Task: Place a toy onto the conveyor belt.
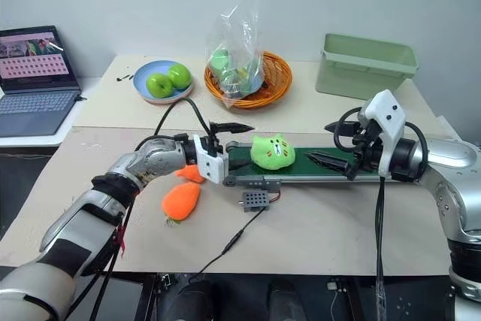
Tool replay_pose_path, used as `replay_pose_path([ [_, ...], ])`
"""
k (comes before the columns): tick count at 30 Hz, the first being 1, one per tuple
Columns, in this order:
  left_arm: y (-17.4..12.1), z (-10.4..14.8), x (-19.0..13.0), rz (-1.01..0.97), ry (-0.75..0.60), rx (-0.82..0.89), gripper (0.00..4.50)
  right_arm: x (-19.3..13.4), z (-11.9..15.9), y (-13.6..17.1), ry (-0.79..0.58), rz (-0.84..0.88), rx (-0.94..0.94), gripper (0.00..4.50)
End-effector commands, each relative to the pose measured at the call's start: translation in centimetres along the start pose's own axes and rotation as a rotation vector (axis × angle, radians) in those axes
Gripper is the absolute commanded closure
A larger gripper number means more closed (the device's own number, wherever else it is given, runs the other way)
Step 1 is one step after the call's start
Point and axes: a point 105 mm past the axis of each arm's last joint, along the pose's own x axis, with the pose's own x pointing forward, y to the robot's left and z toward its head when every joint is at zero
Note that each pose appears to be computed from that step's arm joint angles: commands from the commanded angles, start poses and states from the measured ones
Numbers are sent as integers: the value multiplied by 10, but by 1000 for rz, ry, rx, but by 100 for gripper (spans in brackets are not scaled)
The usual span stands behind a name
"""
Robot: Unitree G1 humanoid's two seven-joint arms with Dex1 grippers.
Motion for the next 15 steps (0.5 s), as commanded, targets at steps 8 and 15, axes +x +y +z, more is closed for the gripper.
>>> replay_pose_path([
  [8, 19, -4, -77, -61, 154, -824, 5, -3, 14, -11, 0, 17, -101, 0],
  [15, 22, 1, -107, 76, 221, -858, 5, 4, 23, -10, -22, 110, -130, 0],
])
